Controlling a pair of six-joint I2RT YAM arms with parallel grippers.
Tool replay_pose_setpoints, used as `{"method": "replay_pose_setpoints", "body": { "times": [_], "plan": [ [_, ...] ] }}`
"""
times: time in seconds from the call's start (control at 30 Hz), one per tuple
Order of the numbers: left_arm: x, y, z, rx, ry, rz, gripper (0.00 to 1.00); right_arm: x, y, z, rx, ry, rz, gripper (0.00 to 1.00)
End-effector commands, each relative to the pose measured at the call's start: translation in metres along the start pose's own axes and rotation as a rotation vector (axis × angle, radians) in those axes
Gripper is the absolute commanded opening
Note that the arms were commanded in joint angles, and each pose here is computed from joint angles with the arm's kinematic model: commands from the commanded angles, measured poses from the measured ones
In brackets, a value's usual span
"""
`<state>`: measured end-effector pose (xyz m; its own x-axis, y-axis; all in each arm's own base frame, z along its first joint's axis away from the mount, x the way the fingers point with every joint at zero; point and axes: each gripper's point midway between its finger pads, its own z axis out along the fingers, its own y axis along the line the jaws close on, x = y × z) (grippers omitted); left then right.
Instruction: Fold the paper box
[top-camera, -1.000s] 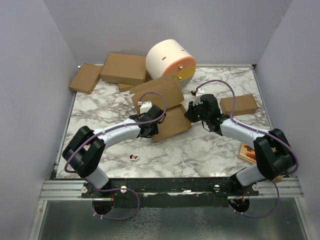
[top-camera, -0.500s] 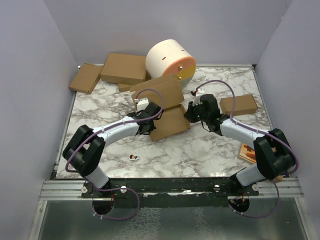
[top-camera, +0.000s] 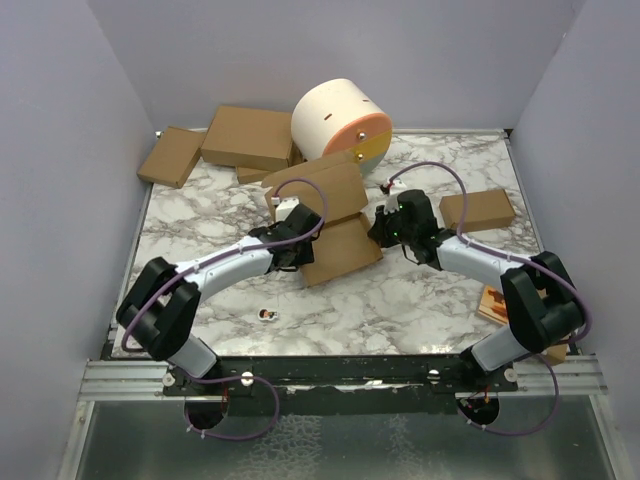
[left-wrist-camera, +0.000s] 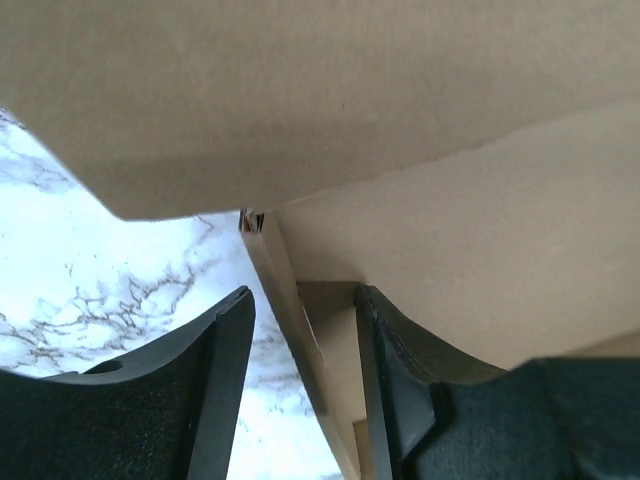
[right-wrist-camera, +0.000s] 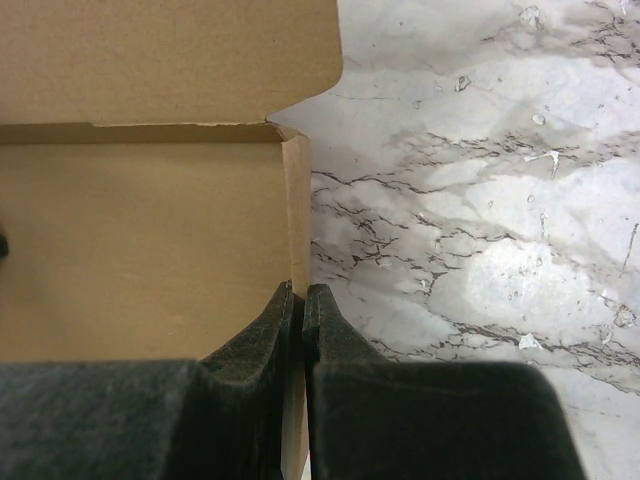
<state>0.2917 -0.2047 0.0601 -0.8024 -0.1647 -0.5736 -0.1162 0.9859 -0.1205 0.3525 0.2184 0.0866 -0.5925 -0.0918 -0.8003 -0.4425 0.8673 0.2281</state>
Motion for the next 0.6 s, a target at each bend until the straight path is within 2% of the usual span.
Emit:
{"method": "replay_pose_setpoints", "body": {
  "times": [0.0,0.07,0.2,0.3,0.57],
  "plan": [
    [-0.011,-0.023,-0.034,0.214,-0.049,0.000,0.48,-0.014,0.003,0.003,-0.009,-0.045,-0.004,0.01],
    [-0.017,-0.029,-0.049,0.302,-0.098,0.004,0.50,-0.014,0.002,0.004,-0.007,-0.044,-0.014,0.01],
    [-0.040,-0.029,-0.083,0.434,-0.259,0.022,0.63,-0.014,0.002,0.005,-0.018,-0.043,-0.051,0.01],
    [-0.051,-0.020,-0.100,0.515,-0.338,0.017,0.67,-0.017,-0.001,0.005,-0.010,-0.046,-0.085,0.01],
    [-0.057,0.029,-0.092,0.544,-0.350,-0.149,0.73,-0.019,-0.009,0.006,0.004,-0.031,-0.245,0.01]
  ]
}}
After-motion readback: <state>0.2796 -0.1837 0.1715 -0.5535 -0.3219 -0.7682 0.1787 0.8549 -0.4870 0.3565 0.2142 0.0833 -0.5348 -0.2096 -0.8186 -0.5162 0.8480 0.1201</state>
